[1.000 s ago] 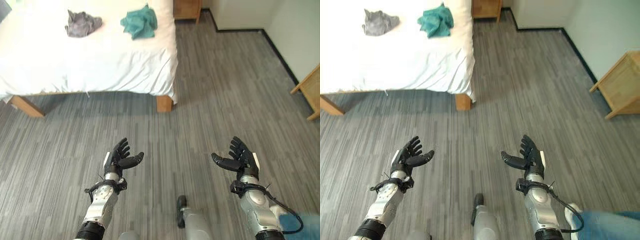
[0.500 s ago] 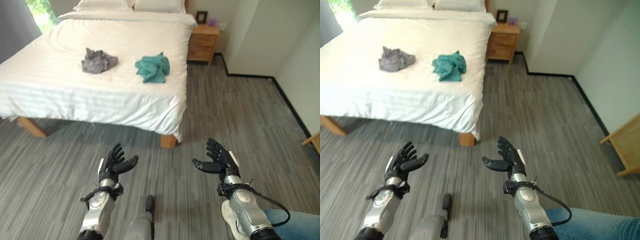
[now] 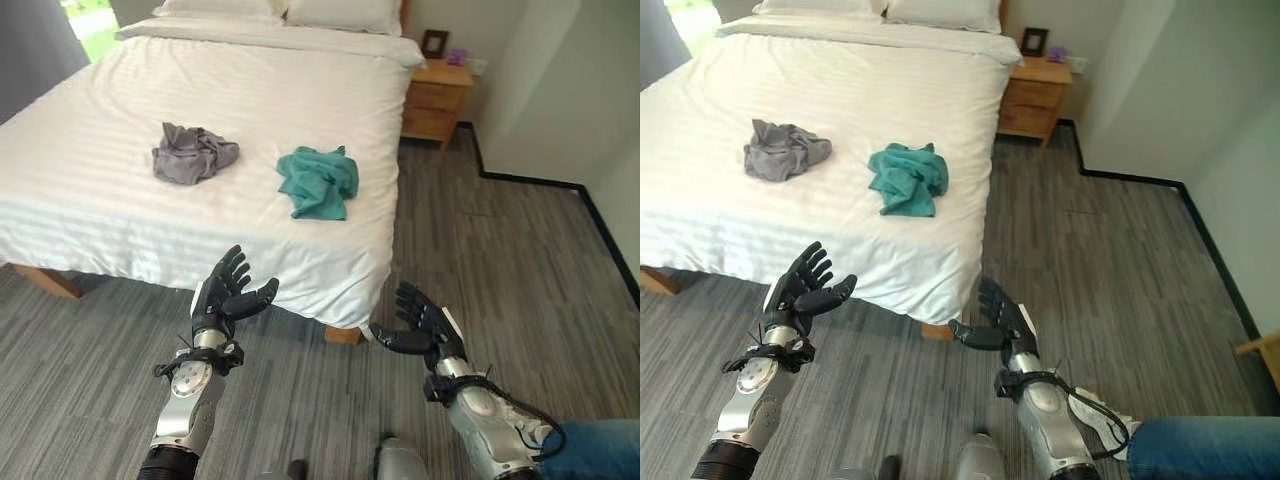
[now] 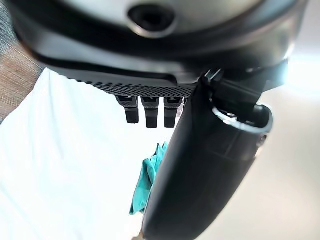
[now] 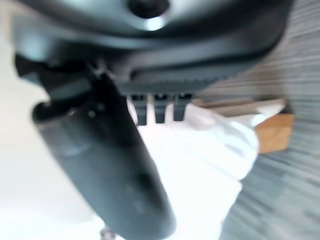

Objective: Pick up bed clothes into laundry basket.

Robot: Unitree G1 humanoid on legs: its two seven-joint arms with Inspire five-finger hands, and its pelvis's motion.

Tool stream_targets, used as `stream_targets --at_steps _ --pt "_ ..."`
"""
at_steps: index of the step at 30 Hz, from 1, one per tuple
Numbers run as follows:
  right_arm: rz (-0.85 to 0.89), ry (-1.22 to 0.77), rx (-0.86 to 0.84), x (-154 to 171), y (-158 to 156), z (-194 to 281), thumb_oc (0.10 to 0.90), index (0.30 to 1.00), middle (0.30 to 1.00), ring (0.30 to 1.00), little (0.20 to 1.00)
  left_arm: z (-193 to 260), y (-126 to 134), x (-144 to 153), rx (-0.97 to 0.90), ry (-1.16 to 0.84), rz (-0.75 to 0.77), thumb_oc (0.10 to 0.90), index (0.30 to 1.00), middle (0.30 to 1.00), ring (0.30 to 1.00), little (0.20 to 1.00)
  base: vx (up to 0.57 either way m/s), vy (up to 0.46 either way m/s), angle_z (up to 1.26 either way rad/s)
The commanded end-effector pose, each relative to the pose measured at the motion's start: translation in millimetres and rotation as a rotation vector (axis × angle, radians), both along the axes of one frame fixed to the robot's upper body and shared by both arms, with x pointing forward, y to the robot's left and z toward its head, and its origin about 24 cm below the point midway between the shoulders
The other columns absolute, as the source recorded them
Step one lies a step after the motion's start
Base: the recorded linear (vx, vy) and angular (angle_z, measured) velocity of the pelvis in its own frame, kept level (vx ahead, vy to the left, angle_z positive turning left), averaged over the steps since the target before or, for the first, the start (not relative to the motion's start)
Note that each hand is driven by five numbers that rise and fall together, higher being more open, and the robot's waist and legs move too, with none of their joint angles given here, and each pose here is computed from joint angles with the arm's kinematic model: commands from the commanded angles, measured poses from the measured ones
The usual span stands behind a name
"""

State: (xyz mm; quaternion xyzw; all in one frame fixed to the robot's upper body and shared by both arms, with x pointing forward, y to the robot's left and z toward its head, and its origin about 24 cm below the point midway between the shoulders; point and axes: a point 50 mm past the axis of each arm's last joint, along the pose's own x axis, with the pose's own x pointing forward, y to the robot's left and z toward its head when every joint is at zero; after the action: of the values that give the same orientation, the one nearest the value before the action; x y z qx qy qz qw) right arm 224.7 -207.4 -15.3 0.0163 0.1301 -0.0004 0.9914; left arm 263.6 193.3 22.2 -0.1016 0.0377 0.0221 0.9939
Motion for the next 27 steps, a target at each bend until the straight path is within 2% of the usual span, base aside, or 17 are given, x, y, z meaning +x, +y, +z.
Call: stream_targets --at_steps 1,5,6,8,10,11,12,13,15,19,24,27 --pt "-0.011 -0.392 -0.074 36.0 -22.3 84.3 0.8 0.9 0.9 0.9 0.9 60.0 -15.8 12.3 0.049 -0.313 -0.124 0.8 0.9 0.9 0.9 0.9 0.29 -0.354 1.75" --pt "-0.009 -0.51 -0.176 52.0 -44.3 126.6 0.8 0.9 0.9 0.9 0.9 60.7 -43.8 9.7 -0.078 -0.319 -0.259 0.8 0.9 0.9 0.9 0.9 0.24 -0.329 1.15" --pt "-0.014 -0.543 -0.239 57.7 -53.3 142.8 0.8 0.9 0.9 0.9 0.9 62.8 -52.3 10.3 -0.084 -0.323 -0.303 0.8 0.9 0.9 0.9 0.9 0.15 -0.356 1.39" --pt "-0.039 -0.525 -0.483 63.9 -88.2 174.2 0.8 0.9 0.9 0.9 0.9 62.7 -72.7 6.9 -0.103 -0.308 -0.429 0.8 0.9 0.9 0.9 0.9 0.13 -0.346 1.25" --pt "-0.049 -0.526 -0.522 66.2 -93.6 180.8 0.8 0.9 0.9 0.9 0.9 62.9 -78.4 5.4 -0.112 -0.308 -0.46 0.8 0.9 0.9 0.9 0.9 0.03 -0.152 1.64" --pt "-0.108 -0.52 -0.663 66.0 -117.0 203.2 0.8 0.9 0.9 0.9 0.9 63.3 -99.0 2.7 -0.149 -0.304 -0.549 0.8 0.9 0.9 0.9 0.9 0.0 -0.113 1.64" --pt "-0.108 -0.521 -0.665 66.6 -117.5 204.2 0.8 0.9 0.9 0.9 0.9 63.8 -99.5 3.1 -0.151 -0.306 -0.549 0.8 0.9 0.9 0.9 0.9 0.07 -0.145 1.91" --pt "-0.142 -0.519 -0.727 87.9 -119.7 223.4 0.8 0.9 0.9 0.9 0.9 62.9 -113.6 -7.8 -0.189 -0.291 -0.645 0.8 0.9 0.9 0.9 0.9 0.06 -0.053 1.47" --pt "-0.291 -0.499 -0.895 91.5 -150.9 264.4 0.8 0.9 0.9 0.9 0.9 71.2 -123.8 -13.3 -0.191 -0.31 -0.738 0.8 0.9 0.9 0.9 0.9 0.03 -0.072 0.51" --pt "-0.471 -0.451 -1.022 111.5 -165.4 323.6 0.8 0.9 0.9 0.9 0.9 84.1 -126.5 -22.2 -0.181 -0.34 -0.839 0.8 0.9 0.9 0.9 0.9 -0.04 -0.038 0.27" --pt "-0.553 -0.377 -1.072 122.2 -163.3 353.1 0.8 0.9 0.9 0.9 0.9 89.1 -122.4 -26.2 -0.168 -0.355 -0.852 0.8 0.9 0.9 0.9 0.9 -0.05 -0.004 0.05" --pt "-0.609 -0.341 -1.112 117.9 -167.7 367.8 0.8 0.9 0.9 0.9 0.9 92.9 -116.5 -30.3 -0.13 -0.372 -0.867 0.8 0.9 0.9 0.9 0.9 -0.07 -0.013 0.1"
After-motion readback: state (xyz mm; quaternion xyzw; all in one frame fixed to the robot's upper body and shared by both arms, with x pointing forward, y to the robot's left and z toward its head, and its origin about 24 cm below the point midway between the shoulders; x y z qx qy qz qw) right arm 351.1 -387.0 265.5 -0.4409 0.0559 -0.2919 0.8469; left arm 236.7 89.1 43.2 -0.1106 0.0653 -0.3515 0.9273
